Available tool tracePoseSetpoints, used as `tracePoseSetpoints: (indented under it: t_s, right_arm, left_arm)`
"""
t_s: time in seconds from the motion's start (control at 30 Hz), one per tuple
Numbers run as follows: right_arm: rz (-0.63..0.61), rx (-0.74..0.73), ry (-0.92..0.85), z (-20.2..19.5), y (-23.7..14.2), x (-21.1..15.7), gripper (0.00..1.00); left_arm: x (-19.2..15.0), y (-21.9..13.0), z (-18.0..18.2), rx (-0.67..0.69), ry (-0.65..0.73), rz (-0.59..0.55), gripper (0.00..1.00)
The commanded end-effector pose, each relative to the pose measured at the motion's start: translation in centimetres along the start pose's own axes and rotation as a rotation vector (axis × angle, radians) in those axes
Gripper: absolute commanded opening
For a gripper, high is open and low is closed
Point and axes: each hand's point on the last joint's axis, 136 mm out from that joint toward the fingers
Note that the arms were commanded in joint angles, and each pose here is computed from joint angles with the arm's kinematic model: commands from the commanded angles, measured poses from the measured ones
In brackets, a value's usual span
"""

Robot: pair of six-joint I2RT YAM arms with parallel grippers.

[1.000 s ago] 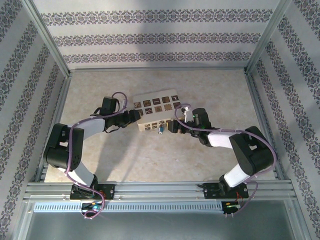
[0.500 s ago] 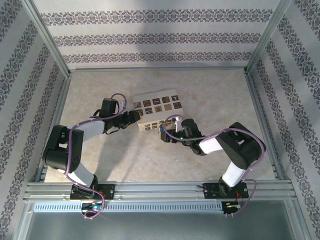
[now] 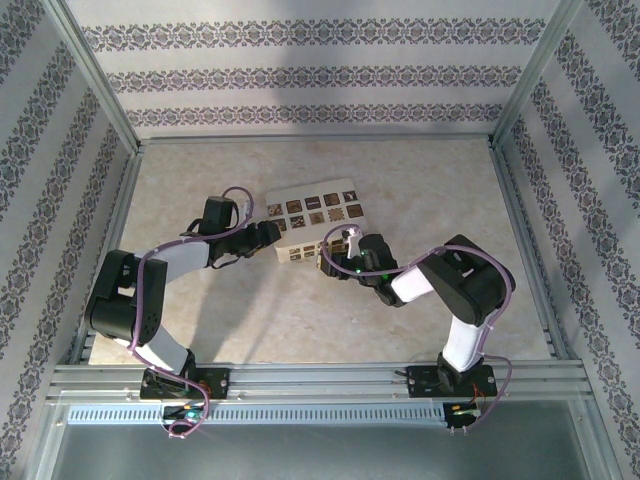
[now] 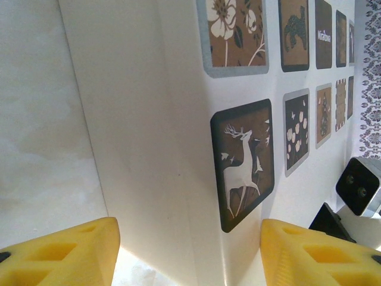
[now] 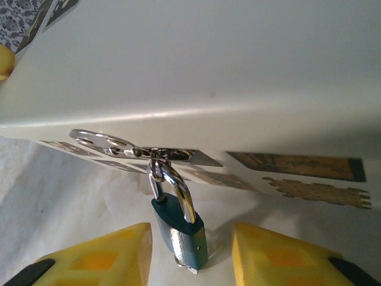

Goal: Unlock the padlock with the key

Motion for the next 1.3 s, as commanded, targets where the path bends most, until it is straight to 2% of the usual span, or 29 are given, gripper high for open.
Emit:
tracePoseSetpoints:
  t_s: [0.0, 0.27, 0.67, 0.97, 1.13, 1.27]
  right_arm:
    - [0.012, 0.005, 0.015, 0.0, 0.6, -0.4, 0.39]
    - [0.001, 0.016, 0.014, 0.2, 0.7, 0.0, 0.34]
    - [-0.011, -0.018, 0.039, -0.1, 0.5, 0.2, 0.16]
    - [-0.037, -0.120, 0.086, -0.9, -0.9, 1.0, 0.05]
    - [-0.032, -0.198, 0.164, -1.5, -1.7, 1.1, 0.04]
    - [0.036, -0.312, 0.235, -2.3, -2.5, 0.7, 0.04]
  left_arm:
    - [-1.6, 0.2, 2.3, 0.089, -0.040, 0.028, 0.62]
    - [-1.7, 0.2, 2.4, 0.092, -0.041, 0.031, 0.62]
    - [-2.0, -0.1, 2.8, 0.102, -0.052, 0.021, 0.62]
    - [-3.2, -0.7, 3.3, 0.110, -0.069, 0.011, 0.61]
    - [-3.6, -0.9, 2.9, 0.114, -0.068, 0.001, 0.61]
    - [-4.1, -1.0, 2.7, 0.121, -0.066, -0.004, 0.61]
Point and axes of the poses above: each hand's point on the last joint's axis, 136 mm out from that joint toward the fingers, its own y axis out along the fingers, its own z axis along the line the jaws close on, x = y × z, and after that the axes turned 10 degrees about -y, right-handed
